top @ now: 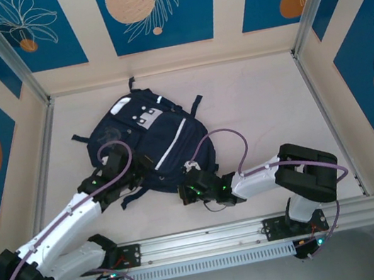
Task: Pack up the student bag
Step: Zip the student bag at the center of the table.
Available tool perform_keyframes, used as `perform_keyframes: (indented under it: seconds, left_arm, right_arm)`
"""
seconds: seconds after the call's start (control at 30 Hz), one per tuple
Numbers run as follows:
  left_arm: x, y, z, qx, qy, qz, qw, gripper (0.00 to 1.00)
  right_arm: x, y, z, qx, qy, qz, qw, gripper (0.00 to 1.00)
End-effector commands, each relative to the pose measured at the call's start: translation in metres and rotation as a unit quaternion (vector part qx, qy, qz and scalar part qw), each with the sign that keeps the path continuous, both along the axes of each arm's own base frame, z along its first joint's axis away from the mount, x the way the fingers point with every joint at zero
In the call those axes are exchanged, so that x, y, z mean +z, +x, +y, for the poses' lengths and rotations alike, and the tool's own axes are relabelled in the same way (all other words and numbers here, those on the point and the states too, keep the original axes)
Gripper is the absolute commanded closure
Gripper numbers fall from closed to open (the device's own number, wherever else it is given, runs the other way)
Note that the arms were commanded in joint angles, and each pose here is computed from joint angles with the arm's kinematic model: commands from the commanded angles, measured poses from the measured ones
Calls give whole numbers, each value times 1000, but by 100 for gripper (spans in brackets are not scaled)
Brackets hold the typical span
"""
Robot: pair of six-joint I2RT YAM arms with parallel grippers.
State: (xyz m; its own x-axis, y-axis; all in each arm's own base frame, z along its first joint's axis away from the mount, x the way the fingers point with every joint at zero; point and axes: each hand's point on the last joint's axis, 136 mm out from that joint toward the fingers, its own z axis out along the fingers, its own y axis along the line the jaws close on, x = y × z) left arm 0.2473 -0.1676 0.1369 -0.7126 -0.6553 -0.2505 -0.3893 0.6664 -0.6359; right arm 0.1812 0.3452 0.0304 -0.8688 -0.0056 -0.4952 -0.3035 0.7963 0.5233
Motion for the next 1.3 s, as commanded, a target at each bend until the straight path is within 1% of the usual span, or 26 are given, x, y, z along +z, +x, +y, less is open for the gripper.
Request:
perform_keyframes:
  seconds: [0.0, 0.3, 0.37, 0.43, 0.57, 0.63, 0.83, 1.03, 1.27]
  left_arm:
    - [-8, -4, 1, 5, 8, 21, 1000, 62]
    - [-12, 14, -11, -2, 16, 18, 1000, 61]
    - [-16, 18, -16, -10, 19, 22, 1000, 63]
    - [-21, 18, -16, -10, 22, 27, 999, 71]
    - [-25, 17, -9, 0, 29, 18, 999, 92]
    - [-26, 16, -4, 2, 39, 17, 999, 100]
    - [-24, 15, 3, 5, 47, 14, 999, 100]
    - [-25, 13, 10, 8, 57, 14, 998, 100]
    - [-22, 14, 13, 5, 59, 5, 998, 100]
  right_arm:
    - [-11, 6, -18, -21, -38, -8, 999, 100]
    - [-14, 6, -15, -16, -41, -4, 999, 100]
    - [-13, 6, -15, -15, -44, -7, 999, 100]
    - [-13, 7, -18, -16, -51, -11, 998, 100]
    - [-16, 6, -24, -9, -71, -19, 997, 100]
    - [-19, 5, -28, -6, -87, -22, 996, 100]
    - [-19, 4, -38, 17, -128, -37, 991, 100]
    - [-15, -2, -49, 49, -148, -53, 986, 100]
    - [-10, -3, -68, 64, -154, -67, 984, 100]
